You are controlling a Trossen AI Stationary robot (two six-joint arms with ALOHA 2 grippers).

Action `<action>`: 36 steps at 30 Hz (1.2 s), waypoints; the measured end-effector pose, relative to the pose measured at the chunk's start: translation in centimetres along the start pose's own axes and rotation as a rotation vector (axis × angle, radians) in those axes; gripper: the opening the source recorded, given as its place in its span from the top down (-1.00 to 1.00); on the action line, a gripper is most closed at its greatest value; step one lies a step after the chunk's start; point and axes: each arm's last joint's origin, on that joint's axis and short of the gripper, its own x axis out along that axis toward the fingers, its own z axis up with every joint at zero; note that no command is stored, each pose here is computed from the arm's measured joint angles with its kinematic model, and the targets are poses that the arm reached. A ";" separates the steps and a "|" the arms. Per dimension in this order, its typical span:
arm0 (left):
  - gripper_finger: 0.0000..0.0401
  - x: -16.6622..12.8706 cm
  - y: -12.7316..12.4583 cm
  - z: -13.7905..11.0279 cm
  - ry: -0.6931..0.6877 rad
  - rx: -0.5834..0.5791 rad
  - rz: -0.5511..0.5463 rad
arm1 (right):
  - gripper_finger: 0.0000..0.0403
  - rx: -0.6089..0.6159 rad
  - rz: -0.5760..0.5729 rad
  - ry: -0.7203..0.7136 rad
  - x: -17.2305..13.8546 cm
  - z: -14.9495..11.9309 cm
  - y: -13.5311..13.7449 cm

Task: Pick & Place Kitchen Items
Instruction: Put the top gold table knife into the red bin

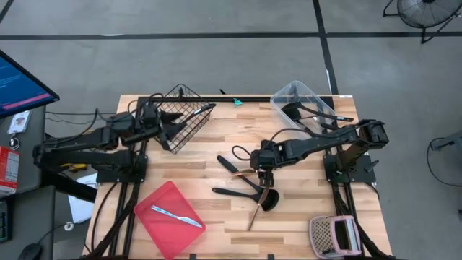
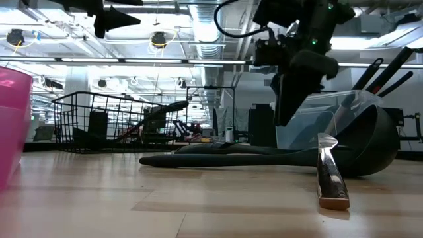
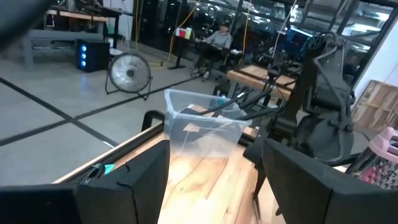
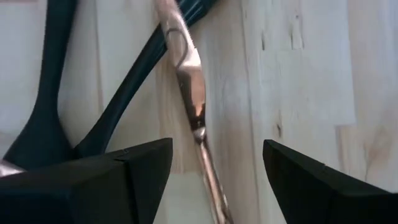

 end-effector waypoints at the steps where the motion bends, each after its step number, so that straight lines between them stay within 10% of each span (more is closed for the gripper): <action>1: -0.18 -0.1 0.0 0.1 -0.004 -0.001 -0.001 | -0.23 -0.001 0.001 -0.010 0.2 -0.1 0.0; 16: -0.18 -0.2 0.0 0.1 -0.011 -0.003 -0.003 | -0.19 -0.050 0.011 0.069 6.3 0.0 0.6; 25: -0.18 -0.3 0.0 0.3 -0.022 -0.006 -0.006 | 0.84 -0.049 0.020 0.076 6.2 0.7 0.5; 36: -0.18 -0.3 0.0 0.3 -0.022 -0.006 -0.006 | 0.98 0.034 -0.020 -0.055 3.3 1.9 -1.1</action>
